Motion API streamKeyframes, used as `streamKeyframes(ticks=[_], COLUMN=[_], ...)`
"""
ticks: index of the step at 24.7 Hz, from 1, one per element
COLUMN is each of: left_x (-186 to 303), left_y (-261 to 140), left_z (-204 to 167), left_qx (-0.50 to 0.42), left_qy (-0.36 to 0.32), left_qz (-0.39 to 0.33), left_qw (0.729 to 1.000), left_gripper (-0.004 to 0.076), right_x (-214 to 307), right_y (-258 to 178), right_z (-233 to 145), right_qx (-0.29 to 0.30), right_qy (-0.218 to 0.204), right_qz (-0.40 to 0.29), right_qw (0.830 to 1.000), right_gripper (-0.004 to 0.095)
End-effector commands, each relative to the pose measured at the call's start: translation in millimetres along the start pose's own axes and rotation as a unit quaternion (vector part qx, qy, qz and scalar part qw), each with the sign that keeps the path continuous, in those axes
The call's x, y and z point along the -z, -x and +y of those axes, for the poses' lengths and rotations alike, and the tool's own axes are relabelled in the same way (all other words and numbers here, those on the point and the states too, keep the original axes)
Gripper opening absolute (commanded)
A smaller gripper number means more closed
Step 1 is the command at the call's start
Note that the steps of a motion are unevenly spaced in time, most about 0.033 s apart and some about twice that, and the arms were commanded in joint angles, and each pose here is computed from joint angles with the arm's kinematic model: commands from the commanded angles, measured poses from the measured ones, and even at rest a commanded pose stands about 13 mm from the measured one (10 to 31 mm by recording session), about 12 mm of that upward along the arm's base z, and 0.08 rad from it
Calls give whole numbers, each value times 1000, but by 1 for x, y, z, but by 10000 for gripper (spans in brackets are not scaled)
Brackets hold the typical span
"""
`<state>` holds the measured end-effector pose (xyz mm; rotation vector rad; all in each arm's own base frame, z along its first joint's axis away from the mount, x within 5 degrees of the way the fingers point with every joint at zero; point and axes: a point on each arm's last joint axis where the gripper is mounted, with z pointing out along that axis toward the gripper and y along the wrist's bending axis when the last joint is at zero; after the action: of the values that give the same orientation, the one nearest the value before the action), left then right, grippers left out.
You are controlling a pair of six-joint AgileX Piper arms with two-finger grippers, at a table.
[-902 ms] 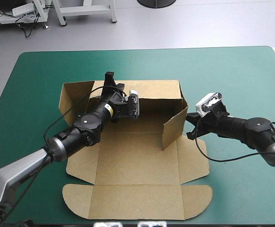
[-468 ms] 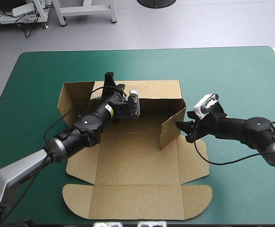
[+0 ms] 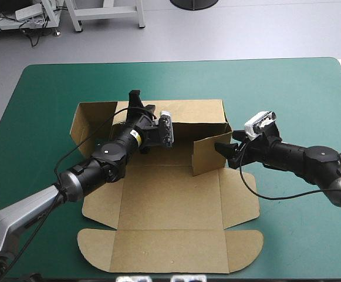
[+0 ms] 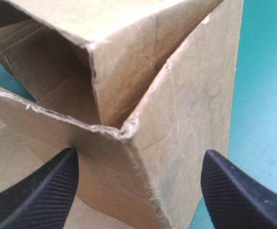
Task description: Fold the box
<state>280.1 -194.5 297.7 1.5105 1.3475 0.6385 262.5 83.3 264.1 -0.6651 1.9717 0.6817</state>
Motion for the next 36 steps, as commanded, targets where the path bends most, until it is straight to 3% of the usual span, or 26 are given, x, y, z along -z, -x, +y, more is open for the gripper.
streamKeyframes(ticks=[1,7,11,15,17,21,25,32,36], left_x=[2,3,4,4,4,5,6,7,11], left_y=[7,23,35,35,34,37,41,43,46], left_z=[1,-2,11,11,9,5,3,2,1], left_qx=[45,54,93,74,83,74,65,67,62], left_qy=[-7,-3,4,3,-7,-23,-26,-28,-29], left_qz=[-20,-11,-23,-22,-20,-21,-29,-27,-24], left_qw=[999,998,995,997,996,997,997,997,997], left_gripper=[-9,-8,-8,0,0,0,0,2,103], right_x=[3,-9,-9,-9,-9,-17,-26,-28,-28], right_y=[20,22,23,25,25,19,14,14,14], right_z=[9,23,23,18,19,26,31,34,31], right_qx=[0,21,12,-4,-13,-15,-19,-18,-40], right_qy=[-1,-18,-25,-47,-41,17,46,43,29], right_qz=[-47,-37,-39,-47,-49,-35,-21,-18,-18], right_qw=[999,999,999,998,998,999,999,999,999], right_gripper=[670,670,670,668,592,280,86,-20,-19])
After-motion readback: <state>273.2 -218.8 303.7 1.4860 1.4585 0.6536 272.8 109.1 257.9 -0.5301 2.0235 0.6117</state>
